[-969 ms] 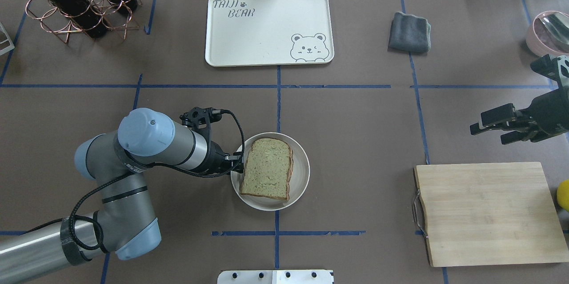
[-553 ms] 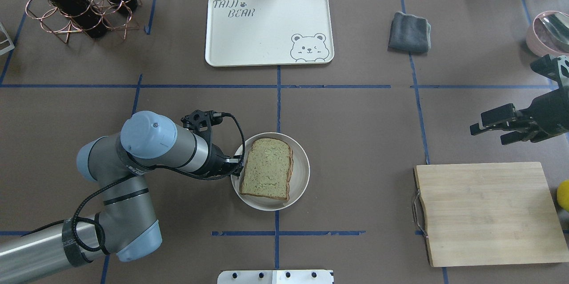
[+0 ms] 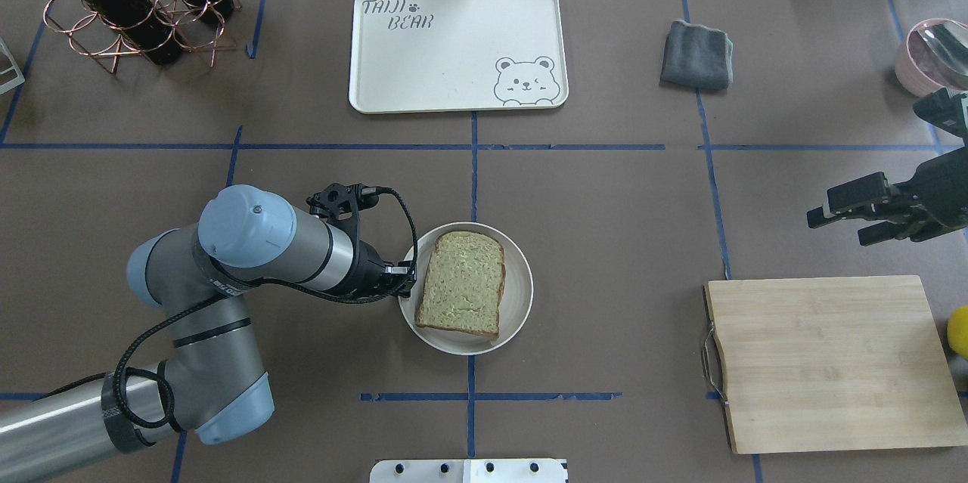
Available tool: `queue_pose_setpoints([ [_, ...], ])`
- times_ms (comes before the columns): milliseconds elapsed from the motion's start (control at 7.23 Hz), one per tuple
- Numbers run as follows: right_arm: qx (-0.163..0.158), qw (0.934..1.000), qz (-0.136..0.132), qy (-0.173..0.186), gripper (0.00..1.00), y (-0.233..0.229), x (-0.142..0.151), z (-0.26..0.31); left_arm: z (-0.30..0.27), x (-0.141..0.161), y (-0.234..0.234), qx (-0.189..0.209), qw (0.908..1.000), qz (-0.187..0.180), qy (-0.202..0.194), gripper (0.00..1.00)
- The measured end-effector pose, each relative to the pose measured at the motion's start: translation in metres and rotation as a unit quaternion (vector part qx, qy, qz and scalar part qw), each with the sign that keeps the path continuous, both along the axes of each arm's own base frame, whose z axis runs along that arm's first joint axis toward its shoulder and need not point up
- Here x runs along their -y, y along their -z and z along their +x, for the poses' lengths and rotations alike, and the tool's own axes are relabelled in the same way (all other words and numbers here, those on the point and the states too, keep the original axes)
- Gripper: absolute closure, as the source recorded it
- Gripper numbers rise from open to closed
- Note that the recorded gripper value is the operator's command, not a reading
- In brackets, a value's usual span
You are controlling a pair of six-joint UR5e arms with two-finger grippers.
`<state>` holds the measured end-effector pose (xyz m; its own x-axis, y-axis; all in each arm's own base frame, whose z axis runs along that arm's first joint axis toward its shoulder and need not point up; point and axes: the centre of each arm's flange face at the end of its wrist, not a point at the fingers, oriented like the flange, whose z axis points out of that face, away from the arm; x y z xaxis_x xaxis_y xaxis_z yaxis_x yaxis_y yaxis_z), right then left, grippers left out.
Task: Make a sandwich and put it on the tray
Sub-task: 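Slide the plate with the left gripper onto the bear tray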
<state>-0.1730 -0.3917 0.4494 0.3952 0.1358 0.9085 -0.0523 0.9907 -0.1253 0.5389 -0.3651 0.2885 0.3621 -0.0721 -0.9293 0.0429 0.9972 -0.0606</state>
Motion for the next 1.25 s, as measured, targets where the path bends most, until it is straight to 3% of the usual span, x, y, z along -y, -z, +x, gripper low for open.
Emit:
queue_pose_setpoints([
  [277, 0.002, 1.0, 0.002, 0.0, 0.0, 0.004, -0.003, 0.003, -0.013, 0.009, 0.009, -0.045, 0.9975, -0.045, 0.033, 1.0],
  [553, 0.003, 1.0, 0.002, -0.001, 0.0, 0.005, -0.004, 0.003, -0.033, 0.042, 0.019, -0.067, 0.992, -0.077, 0.074, 1.0],
  [969, 0.003, 1.0, 0.003, -0.004, 0.0, 0.006, -0.003, 0.006, -0.033, 0.147, 0.039, -0.058, 0.9848, -0.09, 0.137, 1.0],
  [1245, 0.003, 1.0, 0.004, -0.005, 0.0, 0.008, -0.002, 0.006, -0.024, 0.218, 0.026, -0.04, 0.9801, -0.104, 0.164, 1.0],
])
